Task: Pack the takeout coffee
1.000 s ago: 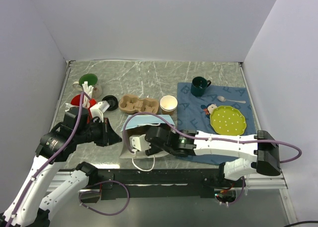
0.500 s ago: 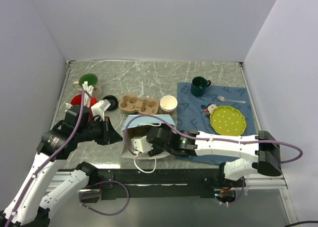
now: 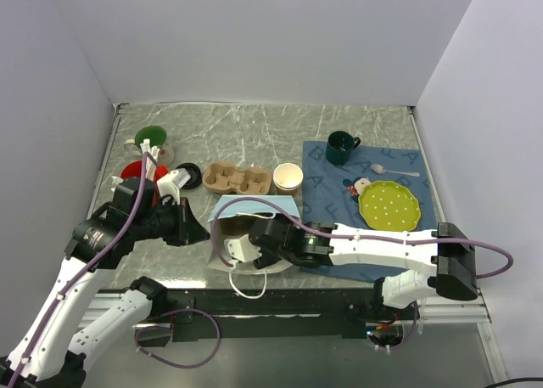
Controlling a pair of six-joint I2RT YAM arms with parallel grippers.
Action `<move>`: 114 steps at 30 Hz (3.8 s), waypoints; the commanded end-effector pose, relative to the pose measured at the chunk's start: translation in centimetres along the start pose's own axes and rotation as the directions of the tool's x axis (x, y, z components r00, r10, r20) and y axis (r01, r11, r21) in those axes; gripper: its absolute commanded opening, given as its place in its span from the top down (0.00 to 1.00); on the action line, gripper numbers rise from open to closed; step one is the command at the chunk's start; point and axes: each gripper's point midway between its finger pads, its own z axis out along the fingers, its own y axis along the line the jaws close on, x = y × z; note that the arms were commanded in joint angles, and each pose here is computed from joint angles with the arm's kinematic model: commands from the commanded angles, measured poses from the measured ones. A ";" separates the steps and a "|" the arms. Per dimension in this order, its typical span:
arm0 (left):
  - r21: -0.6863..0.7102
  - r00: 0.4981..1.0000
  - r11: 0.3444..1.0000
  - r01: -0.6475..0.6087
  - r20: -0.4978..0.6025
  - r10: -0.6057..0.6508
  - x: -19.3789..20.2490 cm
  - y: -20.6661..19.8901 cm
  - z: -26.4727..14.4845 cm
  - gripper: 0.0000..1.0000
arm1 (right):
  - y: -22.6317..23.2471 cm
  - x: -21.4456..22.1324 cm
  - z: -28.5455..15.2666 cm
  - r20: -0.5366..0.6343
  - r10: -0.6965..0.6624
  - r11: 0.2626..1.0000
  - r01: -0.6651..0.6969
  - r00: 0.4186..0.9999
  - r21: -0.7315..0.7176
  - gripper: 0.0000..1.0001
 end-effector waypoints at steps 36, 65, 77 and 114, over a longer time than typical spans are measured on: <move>-0.145 0.996 0.989 -0.040 0.068 0.050 -1.1 1.0 -3.1 0.99 | -2.7 -2.5 0.1 -0.041 0.000 0.998 0.003 0.999 0.067 0.59; -0.072 0.997 0.997 -0.038 0.058 0.042 -0.9 -0.2 -2.9 0.99 | -2.9 -2.3 0.9 -0.053 0.047 0.993 -0.041 0.997 0.113 0.60; -0.022 1.000 1.000 -0.008 0.027 0.009 -0.2 -0.9 -2.5 0.99 | -3.8 -2.4 1.8 0.020 0.055 0.988 -0.057 0.998 0.142 0.60; 0.005 0.999 0.999 0.048 0.016 -0.048 0.6 -1.3 -2.6 0.99 | -1.8 -2.4 4.7 0.031 0.114 0.993 -0.115 0.993 0.033 0.31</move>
